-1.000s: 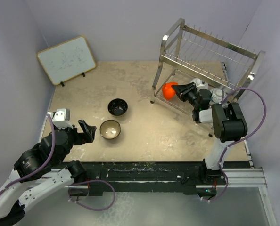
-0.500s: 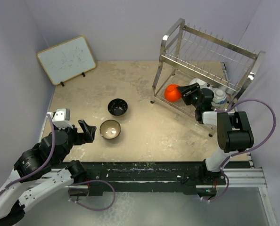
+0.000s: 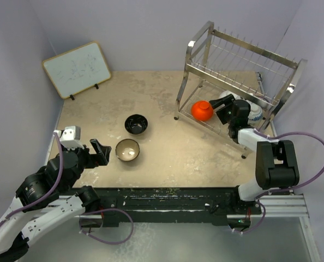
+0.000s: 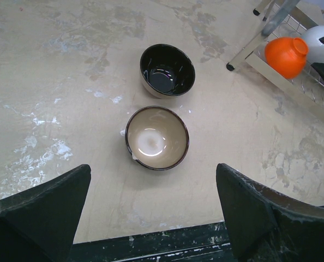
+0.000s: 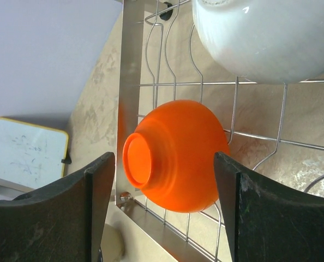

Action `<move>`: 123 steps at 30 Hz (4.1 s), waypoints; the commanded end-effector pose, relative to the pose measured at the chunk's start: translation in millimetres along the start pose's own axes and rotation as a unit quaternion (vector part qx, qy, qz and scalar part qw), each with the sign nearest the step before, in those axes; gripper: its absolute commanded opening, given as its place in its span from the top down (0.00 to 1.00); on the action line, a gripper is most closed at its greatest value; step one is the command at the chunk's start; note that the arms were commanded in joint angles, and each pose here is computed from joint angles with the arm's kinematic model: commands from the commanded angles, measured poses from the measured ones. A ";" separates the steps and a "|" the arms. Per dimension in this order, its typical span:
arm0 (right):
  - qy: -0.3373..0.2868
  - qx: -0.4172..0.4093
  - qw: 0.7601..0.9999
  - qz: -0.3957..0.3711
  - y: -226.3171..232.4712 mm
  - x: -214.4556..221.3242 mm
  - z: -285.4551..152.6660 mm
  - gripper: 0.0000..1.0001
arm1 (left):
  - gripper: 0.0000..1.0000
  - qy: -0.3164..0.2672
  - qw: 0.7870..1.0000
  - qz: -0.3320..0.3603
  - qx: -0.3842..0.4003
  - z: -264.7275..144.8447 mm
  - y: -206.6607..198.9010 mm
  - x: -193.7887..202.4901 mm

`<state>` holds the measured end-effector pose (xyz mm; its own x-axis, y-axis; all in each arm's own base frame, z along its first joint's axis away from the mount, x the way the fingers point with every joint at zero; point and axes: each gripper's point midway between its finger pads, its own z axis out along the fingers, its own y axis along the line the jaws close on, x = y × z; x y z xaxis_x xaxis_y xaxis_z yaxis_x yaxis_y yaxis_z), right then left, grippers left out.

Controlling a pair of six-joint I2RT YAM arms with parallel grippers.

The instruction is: Load the bowls into the dish rack

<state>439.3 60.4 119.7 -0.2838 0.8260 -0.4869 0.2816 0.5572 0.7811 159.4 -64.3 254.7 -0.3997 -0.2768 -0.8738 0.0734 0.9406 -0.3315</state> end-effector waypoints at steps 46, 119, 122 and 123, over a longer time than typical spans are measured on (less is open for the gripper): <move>0.082 -0.232 0.969 -0.030 87.5 33.3 21.8 0.27 | 0.01 -0.002 1.000 -0.003 -0.001 3.5 -4.5 -2.8; 0.020 -0.132 0.968 -0.213 84.9 -3.0 121.3 0.28 | 0.01 0.005 1.000 0.004 -0.008 6.9 -4.8 -0.4; 0.016 -0.174 0.958 -0.227 100.1 -2.0 109.4 0.28 | 0.01 0.005 1.000 0.004 -0.009 7.0 -4.4 -0.3; 0.019 -0.194 0.953 -0.230 108.2 0.1 101.7 0.27 | 0.01 0.005 1.000 0.004 -0.009 7.1 -4.6 -0.6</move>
<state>565.7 123.2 126.6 -0.4046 0.5311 -0.7445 -0.1163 0.7776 0.6179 163.3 -68.7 249.0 -0.4239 -0.2486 -0.8709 0.0643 0.9509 -0.3028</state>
